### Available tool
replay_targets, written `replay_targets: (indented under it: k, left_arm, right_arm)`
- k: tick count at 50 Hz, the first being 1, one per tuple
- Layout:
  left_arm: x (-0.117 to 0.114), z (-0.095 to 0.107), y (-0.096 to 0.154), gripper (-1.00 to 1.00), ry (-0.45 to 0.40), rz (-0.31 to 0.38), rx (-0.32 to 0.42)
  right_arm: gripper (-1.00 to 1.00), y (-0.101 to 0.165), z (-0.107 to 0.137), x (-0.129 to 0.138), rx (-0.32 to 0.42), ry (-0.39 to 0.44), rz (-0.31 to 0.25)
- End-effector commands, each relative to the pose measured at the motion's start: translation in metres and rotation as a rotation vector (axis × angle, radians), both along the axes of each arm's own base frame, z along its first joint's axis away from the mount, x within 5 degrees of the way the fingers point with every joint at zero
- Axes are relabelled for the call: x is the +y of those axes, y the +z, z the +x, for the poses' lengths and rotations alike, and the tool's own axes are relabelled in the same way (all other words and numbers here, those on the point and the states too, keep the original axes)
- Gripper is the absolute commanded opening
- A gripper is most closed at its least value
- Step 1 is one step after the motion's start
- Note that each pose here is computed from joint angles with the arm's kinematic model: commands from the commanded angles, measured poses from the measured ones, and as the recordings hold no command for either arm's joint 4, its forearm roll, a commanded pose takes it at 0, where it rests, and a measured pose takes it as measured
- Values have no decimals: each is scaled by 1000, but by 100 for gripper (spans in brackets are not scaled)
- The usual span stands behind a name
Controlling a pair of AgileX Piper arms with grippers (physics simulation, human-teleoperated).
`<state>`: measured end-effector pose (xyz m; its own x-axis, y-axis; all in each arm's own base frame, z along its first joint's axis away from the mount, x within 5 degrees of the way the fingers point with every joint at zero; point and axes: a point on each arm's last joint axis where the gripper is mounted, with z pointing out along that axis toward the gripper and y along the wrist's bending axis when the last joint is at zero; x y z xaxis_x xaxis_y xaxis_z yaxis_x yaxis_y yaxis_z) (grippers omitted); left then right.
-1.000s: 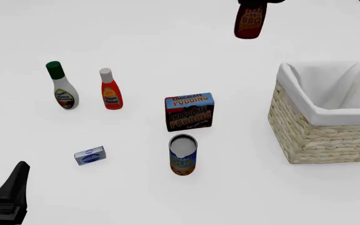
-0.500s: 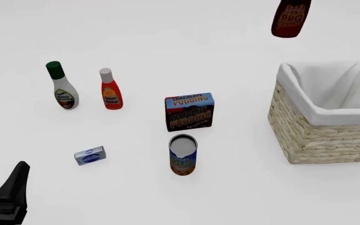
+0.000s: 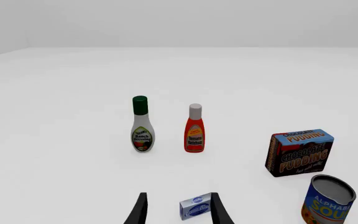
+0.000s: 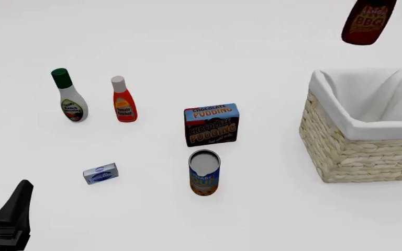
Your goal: Pick the bbq sauce and place it in the basket.
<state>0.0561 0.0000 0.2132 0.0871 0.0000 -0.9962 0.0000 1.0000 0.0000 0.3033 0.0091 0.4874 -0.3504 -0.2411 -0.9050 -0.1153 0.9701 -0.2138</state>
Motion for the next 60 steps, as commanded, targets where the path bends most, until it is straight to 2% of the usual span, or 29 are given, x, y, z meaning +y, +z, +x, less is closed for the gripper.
replay_targets:
  k: [1,13,21,51,60]
  left_arm:
    - [0,0,0,100,0,0,0]
    - [0,0,0,100,0,0,0]
    - [0,0,0,100,0,0,0]
    - [0,0,0,100,0,0,0]
    - [0,0,0,100,0,0,0]
  right_arm:
    - [-100,-4,-13,-16,-7,-62,16]
    - [-100,-23,-13,-34,11,-127,26]
    - [-100,-46,-4,-44,43,-162,33]
    - [-100,-111,26,-60,136,-207,54]
    - [-100,-120,29,-63,149,-215,56]
